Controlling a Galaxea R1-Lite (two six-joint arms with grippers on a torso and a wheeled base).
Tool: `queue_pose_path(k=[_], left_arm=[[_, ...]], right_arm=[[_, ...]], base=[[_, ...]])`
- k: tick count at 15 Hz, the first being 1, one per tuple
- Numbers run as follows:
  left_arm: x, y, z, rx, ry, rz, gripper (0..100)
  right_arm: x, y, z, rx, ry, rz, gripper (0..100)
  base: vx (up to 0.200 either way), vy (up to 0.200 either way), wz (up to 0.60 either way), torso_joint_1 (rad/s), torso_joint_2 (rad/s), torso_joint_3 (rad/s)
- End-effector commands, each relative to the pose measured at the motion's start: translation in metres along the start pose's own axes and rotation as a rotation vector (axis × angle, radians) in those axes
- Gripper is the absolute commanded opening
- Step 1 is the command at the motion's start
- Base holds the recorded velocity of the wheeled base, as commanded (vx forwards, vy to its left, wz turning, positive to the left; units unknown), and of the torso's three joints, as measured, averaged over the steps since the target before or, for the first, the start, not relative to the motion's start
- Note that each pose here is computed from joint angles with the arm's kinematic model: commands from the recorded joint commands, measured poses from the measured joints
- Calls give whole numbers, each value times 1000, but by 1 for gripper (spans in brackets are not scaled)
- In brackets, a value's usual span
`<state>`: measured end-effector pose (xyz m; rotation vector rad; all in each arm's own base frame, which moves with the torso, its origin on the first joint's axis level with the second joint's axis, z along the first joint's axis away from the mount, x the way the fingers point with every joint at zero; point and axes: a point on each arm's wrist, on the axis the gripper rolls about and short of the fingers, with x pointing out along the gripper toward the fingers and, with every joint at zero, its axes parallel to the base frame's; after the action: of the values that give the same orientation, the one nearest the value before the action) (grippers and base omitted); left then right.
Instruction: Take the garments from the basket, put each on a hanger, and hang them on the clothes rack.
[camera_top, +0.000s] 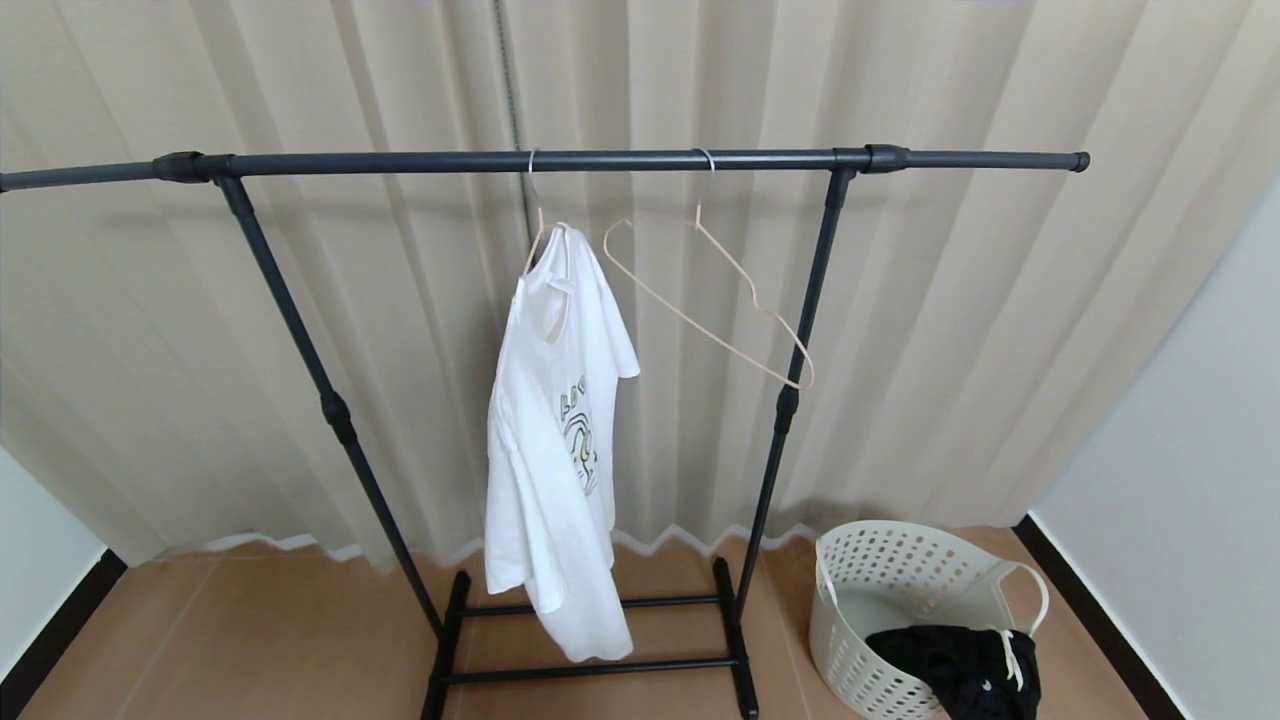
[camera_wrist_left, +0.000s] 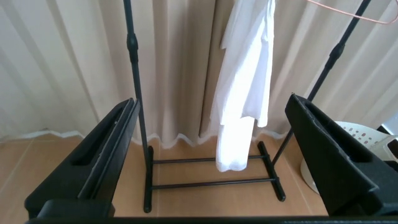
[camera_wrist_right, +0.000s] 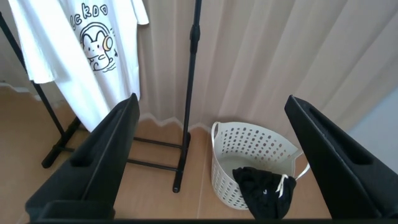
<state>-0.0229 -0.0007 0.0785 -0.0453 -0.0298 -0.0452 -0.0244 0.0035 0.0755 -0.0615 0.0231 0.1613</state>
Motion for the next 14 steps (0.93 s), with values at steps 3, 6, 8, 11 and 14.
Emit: queue_pose_path(k=[3, 6, 8, 11, 14], left_arm=[[0, 0, 0, 0, 0, 0, 100], [0, 0, 0, 0, 0, 0, 100], [0, 0, 0, 0, 0, 0, 100], [0, 0, 0, 0, 0, 0, 100], [0, 0, 0, 0, 0, 0, 100]], right_arm=[[0, 0, 0, -1, -1, 1, 100], [0, 0, 0, -1, -1, 1, 100], [0, 0, 0, -1, -1, 1, 100], [0, 0, 0, -1, -1, 1, 100], [0, 0, 0, -1, -1, 1, 100]], base=[[0, 0, 0, -167, 429, 253], [0, 0, 0, -201, 546, 338], [0, 0, 0, -205, 547, 344], [0, 0, 0, -178, 530, 351], [0, 0, 0, -162, 515, 354]])
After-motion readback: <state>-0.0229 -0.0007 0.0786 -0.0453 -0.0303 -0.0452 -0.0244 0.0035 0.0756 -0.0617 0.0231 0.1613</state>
